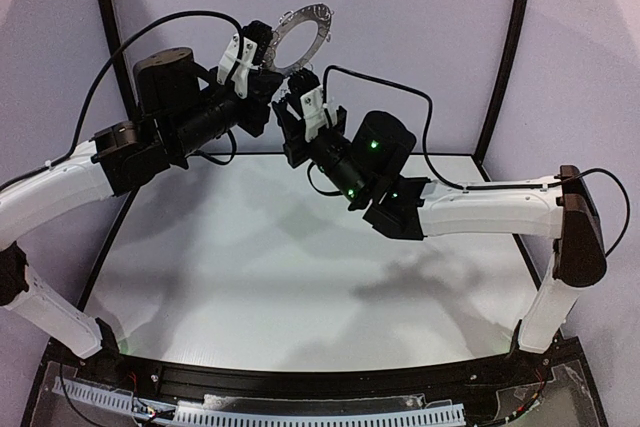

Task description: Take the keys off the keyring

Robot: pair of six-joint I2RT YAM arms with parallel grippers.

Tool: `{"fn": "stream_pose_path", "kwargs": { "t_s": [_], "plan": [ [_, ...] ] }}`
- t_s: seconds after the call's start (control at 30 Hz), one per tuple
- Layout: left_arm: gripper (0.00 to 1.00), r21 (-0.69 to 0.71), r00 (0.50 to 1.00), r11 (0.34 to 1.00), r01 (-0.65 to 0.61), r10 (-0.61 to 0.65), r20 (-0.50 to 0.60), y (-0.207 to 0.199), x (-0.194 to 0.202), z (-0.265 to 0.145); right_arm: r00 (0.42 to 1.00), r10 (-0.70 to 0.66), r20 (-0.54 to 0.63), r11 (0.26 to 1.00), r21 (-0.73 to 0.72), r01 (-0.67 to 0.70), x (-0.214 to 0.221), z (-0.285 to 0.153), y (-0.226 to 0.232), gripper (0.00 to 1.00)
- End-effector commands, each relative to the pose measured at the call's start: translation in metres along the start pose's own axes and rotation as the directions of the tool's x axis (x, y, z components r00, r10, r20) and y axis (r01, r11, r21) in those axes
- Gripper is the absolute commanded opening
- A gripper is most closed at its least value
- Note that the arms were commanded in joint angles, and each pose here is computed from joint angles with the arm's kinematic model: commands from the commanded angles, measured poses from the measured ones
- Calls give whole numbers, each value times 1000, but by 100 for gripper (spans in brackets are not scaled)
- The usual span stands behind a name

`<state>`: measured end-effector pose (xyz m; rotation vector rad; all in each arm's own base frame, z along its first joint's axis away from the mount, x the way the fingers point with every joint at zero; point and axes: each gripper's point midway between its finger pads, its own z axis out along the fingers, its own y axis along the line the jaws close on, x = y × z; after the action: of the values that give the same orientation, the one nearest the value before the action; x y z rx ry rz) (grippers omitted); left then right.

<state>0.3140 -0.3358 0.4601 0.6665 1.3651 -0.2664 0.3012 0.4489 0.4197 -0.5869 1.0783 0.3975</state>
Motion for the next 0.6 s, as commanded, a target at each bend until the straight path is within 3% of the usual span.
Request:
{"fn": "stream_pose_path", "kwargs": {
  "t_s": [0.0, 0.1, 0.3, 0.57],
  "plan": [
    [1, -1, 999, 1000, 13, -13, 37, 4, -14, -8, 998, 37, 53, 999, 20, -39, -25, -7, -9, 26],
    [1, -4, 999, 1000, 14, -14, 37, 5, -13, -8, 998, 40, 45, 999, 18, -41, -23, -8, -8, 17],
    [1, 12, 999, 1000, 18, -18, 40, 2, -14, -9, 998, 46, 43, 998, 33, -47, -24, -7, -11, 12],
    [1, 20, 999, 1000, 23, -24, 41, 2, -14, -12, 997, 62, 40, 995, 75, -65, -24, -7, -19, 22]
  ]
}}
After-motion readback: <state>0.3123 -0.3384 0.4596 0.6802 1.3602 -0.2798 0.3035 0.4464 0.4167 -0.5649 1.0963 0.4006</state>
